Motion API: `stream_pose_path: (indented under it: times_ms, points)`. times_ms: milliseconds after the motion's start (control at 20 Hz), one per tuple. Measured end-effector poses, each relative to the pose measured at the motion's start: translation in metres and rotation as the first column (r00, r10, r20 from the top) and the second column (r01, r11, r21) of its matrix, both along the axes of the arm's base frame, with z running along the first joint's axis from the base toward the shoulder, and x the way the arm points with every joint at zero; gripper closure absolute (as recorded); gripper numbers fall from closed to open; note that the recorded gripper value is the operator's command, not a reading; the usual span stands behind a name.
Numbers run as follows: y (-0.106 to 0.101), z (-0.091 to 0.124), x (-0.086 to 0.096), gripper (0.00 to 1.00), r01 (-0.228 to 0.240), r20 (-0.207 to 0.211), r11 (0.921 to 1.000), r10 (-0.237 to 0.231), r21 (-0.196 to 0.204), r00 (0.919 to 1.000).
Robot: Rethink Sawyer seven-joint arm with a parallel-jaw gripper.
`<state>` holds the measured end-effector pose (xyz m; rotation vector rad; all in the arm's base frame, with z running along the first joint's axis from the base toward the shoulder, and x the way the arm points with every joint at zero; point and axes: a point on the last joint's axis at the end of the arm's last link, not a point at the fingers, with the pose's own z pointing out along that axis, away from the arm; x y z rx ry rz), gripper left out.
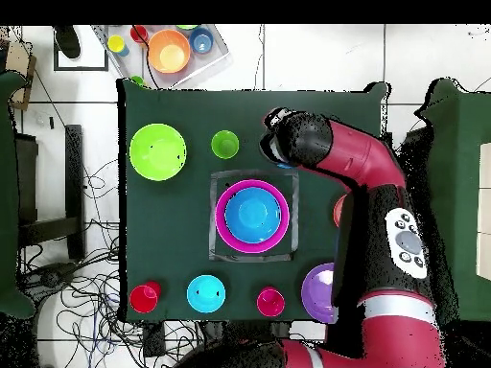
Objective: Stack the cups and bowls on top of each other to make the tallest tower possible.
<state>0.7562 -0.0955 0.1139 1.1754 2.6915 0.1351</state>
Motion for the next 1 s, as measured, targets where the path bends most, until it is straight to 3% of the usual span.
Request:
stream_pose_path:
  times_ms: [450, 650, 1000]
  points:
    - [0.031, -0.042, 0.004, 0.0, -0.085, 0.024, 0.9964, 0.084, 0.008, 0.9961]
    - [0.053, -0.064, 0.003, 0.0, -0.126, 0.014, 0.9914, 0.126, 0.035, 0.992]
    - [0.074, -0.088, 0.009, 0.0, -0.165, 0.022, 0.9839, 0.164, 0.07, 0.9863]
